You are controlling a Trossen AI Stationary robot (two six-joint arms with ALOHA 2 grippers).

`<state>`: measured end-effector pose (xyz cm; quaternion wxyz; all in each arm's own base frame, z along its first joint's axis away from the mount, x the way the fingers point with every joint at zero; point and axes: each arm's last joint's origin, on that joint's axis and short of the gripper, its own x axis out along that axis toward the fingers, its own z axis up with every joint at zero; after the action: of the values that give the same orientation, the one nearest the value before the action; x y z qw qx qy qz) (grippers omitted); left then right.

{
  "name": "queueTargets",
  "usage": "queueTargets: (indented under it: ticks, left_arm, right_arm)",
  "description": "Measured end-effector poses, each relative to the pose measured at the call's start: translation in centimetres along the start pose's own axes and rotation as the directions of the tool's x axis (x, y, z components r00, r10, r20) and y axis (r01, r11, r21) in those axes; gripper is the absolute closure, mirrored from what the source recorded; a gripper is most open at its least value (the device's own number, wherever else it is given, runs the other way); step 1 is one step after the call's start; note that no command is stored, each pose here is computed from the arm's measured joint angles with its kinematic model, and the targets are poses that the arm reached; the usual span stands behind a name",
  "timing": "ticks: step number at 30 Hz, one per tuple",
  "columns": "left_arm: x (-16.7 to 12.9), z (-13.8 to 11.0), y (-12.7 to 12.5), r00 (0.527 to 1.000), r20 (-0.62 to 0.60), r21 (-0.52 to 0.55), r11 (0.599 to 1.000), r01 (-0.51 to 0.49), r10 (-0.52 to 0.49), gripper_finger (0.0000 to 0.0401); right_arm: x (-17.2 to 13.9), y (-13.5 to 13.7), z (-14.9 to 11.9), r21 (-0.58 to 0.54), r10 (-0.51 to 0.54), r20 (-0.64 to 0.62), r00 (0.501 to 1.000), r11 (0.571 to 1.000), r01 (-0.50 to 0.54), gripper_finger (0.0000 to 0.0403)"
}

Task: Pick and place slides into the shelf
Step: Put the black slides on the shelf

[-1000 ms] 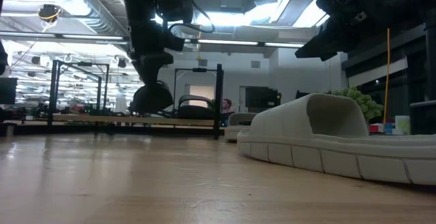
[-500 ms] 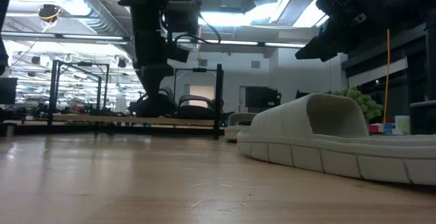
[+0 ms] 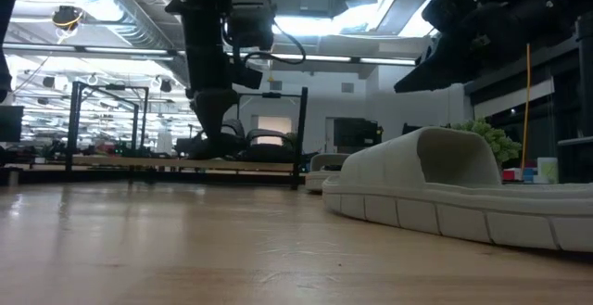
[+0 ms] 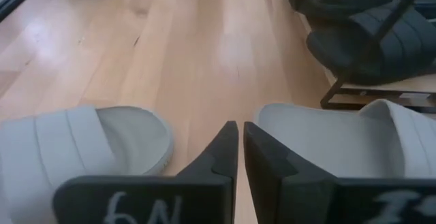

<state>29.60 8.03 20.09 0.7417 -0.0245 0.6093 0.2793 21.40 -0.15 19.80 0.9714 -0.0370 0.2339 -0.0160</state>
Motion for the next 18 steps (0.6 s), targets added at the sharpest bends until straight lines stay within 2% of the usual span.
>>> queueTargets:
  ticks: [18]
  left_arm:
    - [-0.01, 0.17, 0.01, 1.000, 0.016, 0.028, 1.000, 0.001, -0.001, 0.0396]
  right_arm:
    - [0.17, 0.00, 0.11, -0.020, -0.001, 0.015, 1.000, 1.000, 0.001, 0.0375]
